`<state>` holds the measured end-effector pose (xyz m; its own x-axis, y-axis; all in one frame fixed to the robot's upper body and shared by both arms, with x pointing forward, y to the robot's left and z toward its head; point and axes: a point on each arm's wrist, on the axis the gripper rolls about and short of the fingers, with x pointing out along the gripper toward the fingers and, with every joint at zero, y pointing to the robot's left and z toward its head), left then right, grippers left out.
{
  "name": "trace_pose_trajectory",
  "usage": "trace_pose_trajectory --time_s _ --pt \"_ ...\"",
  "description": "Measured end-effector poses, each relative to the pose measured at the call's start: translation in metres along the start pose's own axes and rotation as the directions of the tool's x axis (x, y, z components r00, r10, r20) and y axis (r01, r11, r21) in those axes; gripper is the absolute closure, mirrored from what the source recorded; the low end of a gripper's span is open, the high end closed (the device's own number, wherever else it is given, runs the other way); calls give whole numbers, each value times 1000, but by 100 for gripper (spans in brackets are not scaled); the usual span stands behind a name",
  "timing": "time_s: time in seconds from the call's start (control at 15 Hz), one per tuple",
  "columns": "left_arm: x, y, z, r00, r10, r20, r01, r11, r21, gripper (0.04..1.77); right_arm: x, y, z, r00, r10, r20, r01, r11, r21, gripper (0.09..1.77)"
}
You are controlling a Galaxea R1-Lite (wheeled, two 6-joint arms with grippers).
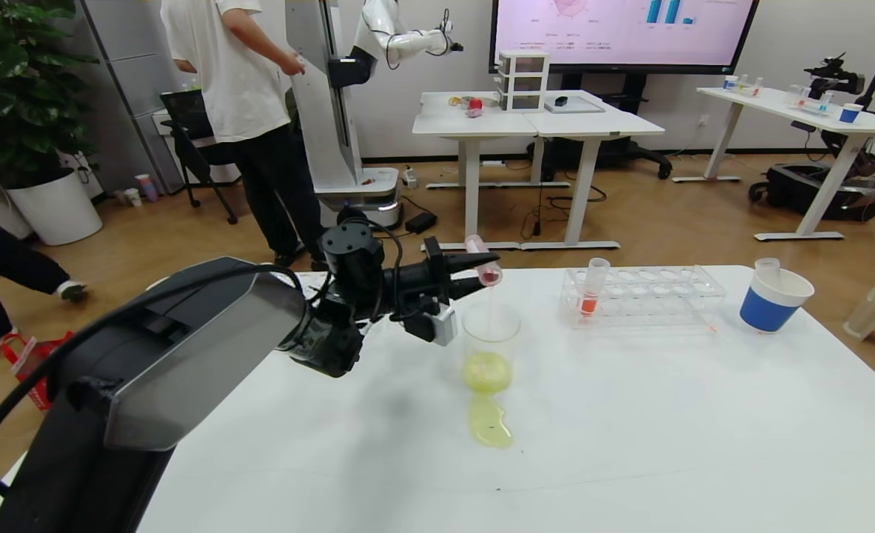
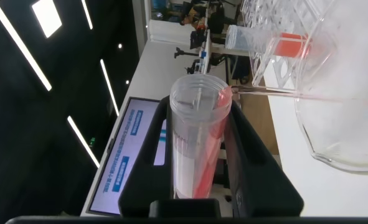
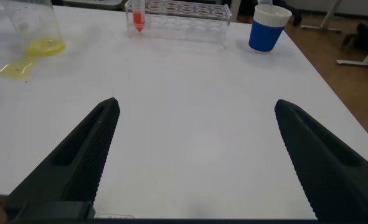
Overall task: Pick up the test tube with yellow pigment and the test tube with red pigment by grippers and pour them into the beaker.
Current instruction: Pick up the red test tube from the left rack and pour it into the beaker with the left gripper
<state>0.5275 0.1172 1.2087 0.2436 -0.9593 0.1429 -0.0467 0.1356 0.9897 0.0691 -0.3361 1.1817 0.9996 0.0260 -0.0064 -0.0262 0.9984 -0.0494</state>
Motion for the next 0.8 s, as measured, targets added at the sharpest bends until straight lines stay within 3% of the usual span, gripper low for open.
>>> trace_pose_trajectory --time_s 0.53,0.8 --pt "-4 0 -2 1000 -5 -14 7 994 107 131 0 0 0 1000 0 0 0 1000 0 12" --pt "-5 1 -3 1000 -5 -17 9 977 214 131 0 0 0 1000 0 0 0 1000 0 12"
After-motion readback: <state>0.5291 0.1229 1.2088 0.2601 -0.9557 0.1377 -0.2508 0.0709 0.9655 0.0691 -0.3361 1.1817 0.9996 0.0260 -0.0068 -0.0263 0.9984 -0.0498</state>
